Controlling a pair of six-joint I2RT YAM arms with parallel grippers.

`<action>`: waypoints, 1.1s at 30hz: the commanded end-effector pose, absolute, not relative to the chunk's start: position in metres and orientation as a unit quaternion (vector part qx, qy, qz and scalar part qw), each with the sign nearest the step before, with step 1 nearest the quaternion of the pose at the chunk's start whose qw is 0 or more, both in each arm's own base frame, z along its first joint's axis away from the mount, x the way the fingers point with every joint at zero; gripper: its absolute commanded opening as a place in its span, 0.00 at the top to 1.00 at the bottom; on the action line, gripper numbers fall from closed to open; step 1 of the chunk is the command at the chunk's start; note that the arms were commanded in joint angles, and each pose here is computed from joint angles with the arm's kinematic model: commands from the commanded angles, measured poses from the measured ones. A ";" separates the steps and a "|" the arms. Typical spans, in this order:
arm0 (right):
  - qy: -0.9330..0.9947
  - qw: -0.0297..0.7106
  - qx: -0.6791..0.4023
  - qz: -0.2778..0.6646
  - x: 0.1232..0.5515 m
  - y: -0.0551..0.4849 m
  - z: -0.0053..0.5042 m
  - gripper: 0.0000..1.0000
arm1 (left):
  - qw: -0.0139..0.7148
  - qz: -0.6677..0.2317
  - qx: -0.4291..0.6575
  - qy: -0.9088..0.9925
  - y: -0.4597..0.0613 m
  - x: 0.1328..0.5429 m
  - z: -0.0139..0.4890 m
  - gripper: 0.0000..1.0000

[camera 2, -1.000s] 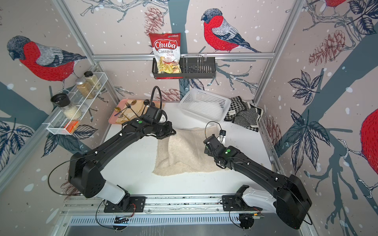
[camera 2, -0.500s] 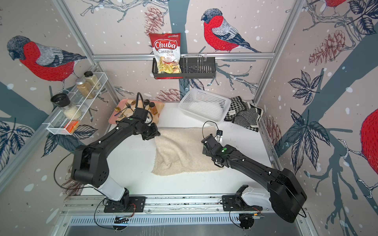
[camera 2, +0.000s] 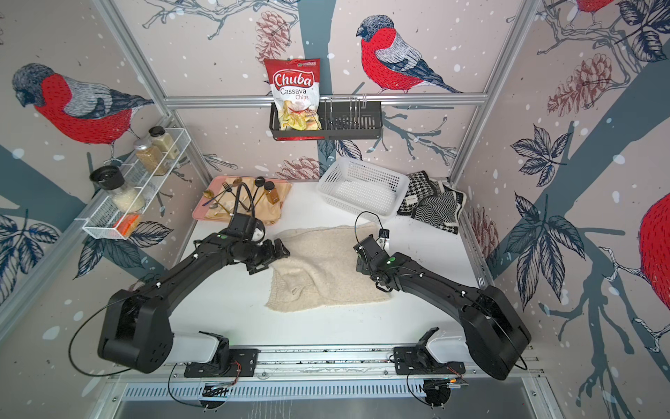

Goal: Roll up the scarf and place it into the basket
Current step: Move the basket to the center of the board.

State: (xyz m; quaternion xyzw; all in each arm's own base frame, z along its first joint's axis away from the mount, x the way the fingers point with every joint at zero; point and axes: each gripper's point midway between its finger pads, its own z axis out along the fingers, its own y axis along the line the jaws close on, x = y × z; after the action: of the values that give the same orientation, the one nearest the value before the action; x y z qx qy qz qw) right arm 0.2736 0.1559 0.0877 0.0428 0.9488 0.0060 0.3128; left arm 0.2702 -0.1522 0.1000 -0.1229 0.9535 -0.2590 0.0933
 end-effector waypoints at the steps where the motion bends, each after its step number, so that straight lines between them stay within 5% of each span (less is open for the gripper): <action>1: 0.947 0.319 0.030 0.008 0.280 0.162 0.091 0.01 | 0.068 -0.276 -0.110 0.952 -0.171 0.245 0.095 0.07; 14: 0.948 0.318 0.029 0.003 0.280 0.158 0.090 0.01 | 0.000 -0.279 -0.103 0.955 -0.211 0.219 0.061 0.31; 16: 0.948 0.317 0.032 0.001 0.279 0.154 0.088 0.01 | -0.006 -0.273 -0.096 0.957 -0.214 0.215 0.057 0.52; 17: 0.947 0.318 0.034 0.001 0.278 0.152 0.088 0.01 | -0.011 -0.271 -0.096 0.958 -0.214 0.213 0.055 0.82; 18: 0.947 0.319 0.036 0.002 0.278 0.151 0.087 0.01 | -0.015 -0.268 -0.095 0.959 -0.214 0.212 0.056 1.00; 25: 0.947 0.319 0.039 0.002 0.283 0.145 0.084 0.01 | 0.034 -0.205 -0.046 0.977 -0.185 0.193 0.110 1.00; 33: 0.949 0.313 0.029 0.003 0.296 0.155 0.077 0.01 | -0.016 -0.128 -0.064 0.990 -0.134 0.135 0.079 1.00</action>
State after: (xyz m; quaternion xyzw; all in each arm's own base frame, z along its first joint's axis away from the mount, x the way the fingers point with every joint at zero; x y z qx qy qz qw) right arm 0.2900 0.1484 0.0745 0.0359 0.9516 -0.0042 0.3052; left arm 0.1563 -0.1609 0.0911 -0.0553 0.9808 -0.1870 0.0085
